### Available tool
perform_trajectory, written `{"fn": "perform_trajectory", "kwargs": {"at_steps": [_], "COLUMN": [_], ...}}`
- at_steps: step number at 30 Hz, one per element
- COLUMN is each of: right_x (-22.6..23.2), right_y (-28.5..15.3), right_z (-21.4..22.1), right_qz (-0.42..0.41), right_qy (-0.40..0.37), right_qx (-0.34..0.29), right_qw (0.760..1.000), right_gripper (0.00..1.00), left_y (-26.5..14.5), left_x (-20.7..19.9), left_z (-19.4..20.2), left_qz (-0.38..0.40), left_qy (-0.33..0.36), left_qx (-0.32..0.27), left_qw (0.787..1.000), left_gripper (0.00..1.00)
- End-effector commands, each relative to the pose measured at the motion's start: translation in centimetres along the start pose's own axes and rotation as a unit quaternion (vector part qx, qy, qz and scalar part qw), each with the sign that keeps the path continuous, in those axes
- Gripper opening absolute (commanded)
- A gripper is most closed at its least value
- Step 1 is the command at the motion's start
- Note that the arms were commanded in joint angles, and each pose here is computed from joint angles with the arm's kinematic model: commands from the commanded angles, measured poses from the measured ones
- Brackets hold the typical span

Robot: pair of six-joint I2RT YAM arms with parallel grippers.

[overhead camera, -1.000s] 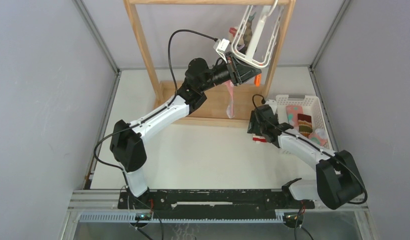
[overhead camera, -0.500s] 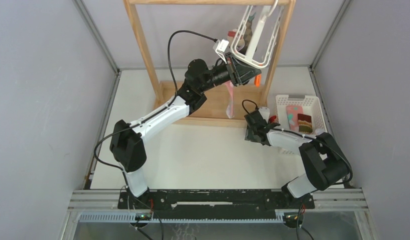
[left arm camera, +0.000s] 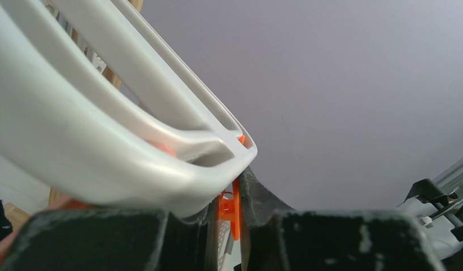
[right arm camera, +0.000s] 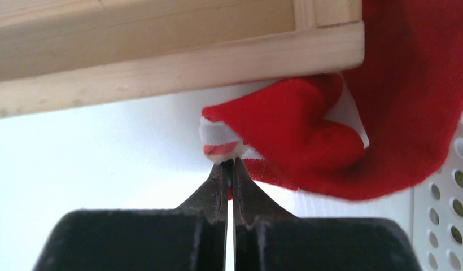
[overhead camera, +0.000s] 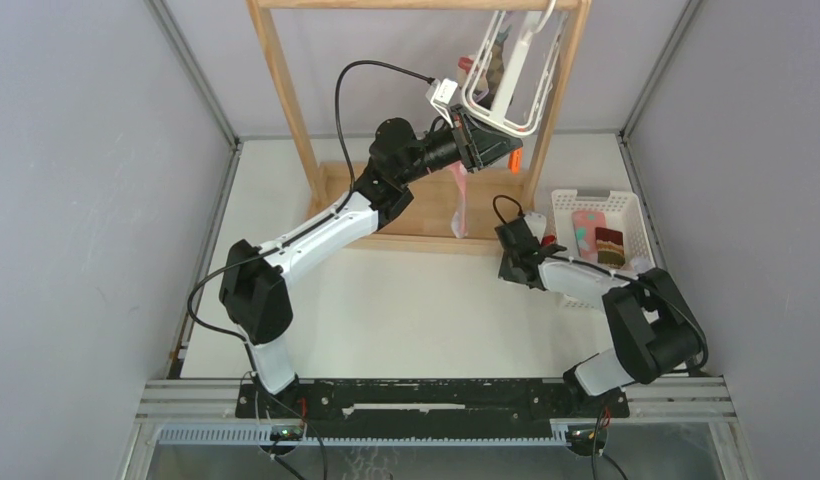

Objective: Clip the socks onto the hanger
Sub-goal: Pick up the sock at the center of the board.

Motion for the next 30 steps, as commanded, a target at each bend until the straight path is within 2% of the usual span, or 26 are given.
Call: {"fn": "perform_trajectory", "kwargs": {"at_steps": [1, 4, 8, 13, 20, 25, 27, 28, 30], "right_x": [2.1, 3.3, 3.8, 3.2, 3.6, 3.6, 3.6, 3.6, 3.7], "right_y": [-3.8, -7.8, -14.4, -20.0, -25.3, -27.7, -28.1, -27.7, -25.9], "right_z": [-2.2, -4.2, -6.9, -8.1, -8.4, -9.0, -9.4, -9.6, -9.6], "right_qz": [-0.078, -0.158, -0.269, -0.389, -0.529, -0.566, -0.570, -0.565, -0.543], "right_qy": [0.015, 0.019, -0.005, -0.012, -0.017, -0.018, -0.011, -0.007, -0.003], "right_qx": [-0.038, -0.075, -0.159, -0.245, -0.304, -0.339, -0.342, -0.334, -0.295], "right_qw": [0.996, 0.984, 0.950, 0.888, 0.792, 0.751, 0.747, 0.754, 0.786], "right_gripper": [0.00, 0.00, 0.00, 0.00, 0.00, 0.00, 0.00, 0.00, 0.00], "left_y": [-1.1, -1.1, -1.1, -1.1, -1.3, -1.4, -1.3, -1.3, -1.3], "left_x": [-1.8, -2.0, -2.2, -2.7, -3.4, -3.9, -4.0, -3.9, -3.8], "left_z": [0.1, 0.0, -0.1, -0.4, -0.8, -1.0, -1.0, -0.9, -0.8], "left_qz": [0.013, 0.015, 0.017, 0.026, 0.036, 0.044, 0.047, 0.046, 0.046], "left_qy": [-0.010, -0.009, -0.012, -0.016, -0.023, -0.029, -0.033, -0.034, -0.035], "left_qx": [0.023, 0.022, 0.022, 0.018, 0.015, 0.011, 0.012, 0.012, 0.013], "left_qw": [1.000, 1.000, 1.000, 0.999, 0.999, 0.999, 0.998, 0.998, 0.998], "left_gripper": [0.00, 0.00, 0.00, 0.00, 0.00, 0.00, 0.00, 0.00, 0.00]}}
Point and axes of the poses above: each gripper's point midway between its finger pads, its own y axis out along the fingers, its own x axis along the line the jaws close on, z = x × y, the point moved 2 cm from there along -y, back along the fingers
